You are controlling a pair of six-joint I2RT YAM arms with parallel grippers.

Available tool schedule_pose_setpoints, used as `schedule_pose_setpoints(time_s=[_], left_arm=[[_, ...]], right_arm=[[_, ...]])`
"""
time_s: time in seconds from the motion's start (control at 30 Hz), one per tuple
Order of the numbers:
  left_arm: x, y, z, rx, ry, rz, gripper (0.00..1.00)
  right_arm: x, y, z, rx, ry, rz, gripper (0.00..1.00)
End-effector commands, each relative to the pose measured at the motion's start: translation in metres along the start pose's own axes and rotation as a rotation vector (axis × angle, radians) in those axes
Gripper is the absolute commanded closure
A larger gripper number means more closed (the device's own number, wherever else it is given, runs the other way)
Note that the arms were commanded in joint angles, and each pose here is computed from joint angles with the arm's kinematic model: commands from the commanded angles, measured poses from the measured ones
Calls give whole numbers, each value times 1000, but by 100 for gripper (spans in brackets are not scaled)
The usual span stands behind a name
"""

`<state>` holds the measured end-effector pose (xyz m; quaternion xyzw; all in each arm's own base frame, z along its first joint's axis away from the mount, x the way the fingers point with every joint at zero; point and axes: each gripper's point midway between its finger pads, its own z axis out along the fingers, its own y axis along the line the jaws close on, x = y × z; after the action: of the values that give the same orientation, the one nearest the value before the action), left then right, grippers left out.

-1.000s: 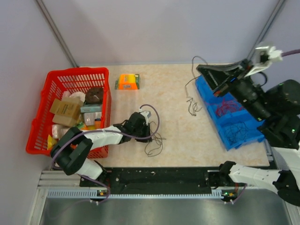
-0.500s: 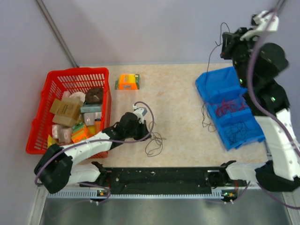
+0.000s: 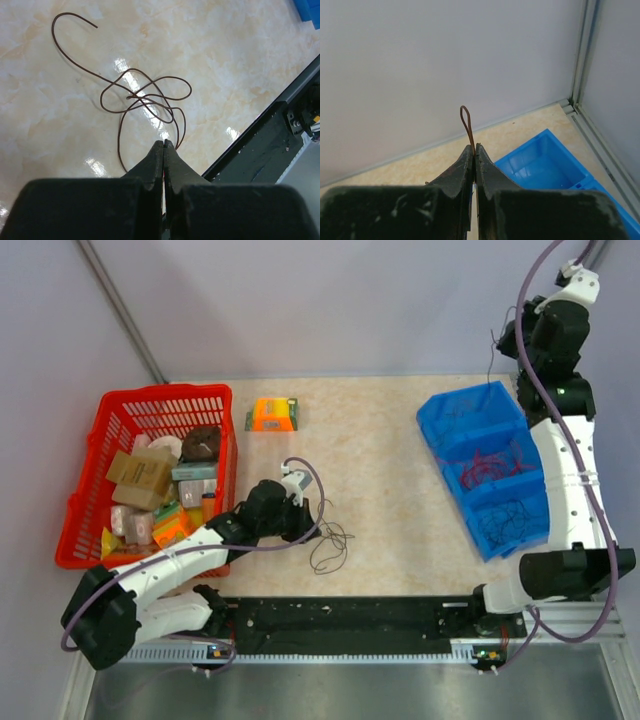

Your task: Untangle the cables

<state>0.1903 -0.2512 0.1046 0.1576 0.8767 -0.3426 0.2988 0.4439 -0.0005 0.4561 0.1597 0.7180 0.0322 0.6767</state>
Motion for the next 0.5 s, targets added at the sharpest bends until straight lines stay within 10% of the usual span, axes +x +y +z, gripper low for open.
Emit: schedule_pose_setpoints(time_s=[0.0,0.47], left_arm=[[-23,-19,-8,53,-48,49,100],[-33,-25,-21,50,-62,90,99]], right_arm=[[-7,-12,23,6,-33,74,100],[140,-86,68,334,249,-29,100]])
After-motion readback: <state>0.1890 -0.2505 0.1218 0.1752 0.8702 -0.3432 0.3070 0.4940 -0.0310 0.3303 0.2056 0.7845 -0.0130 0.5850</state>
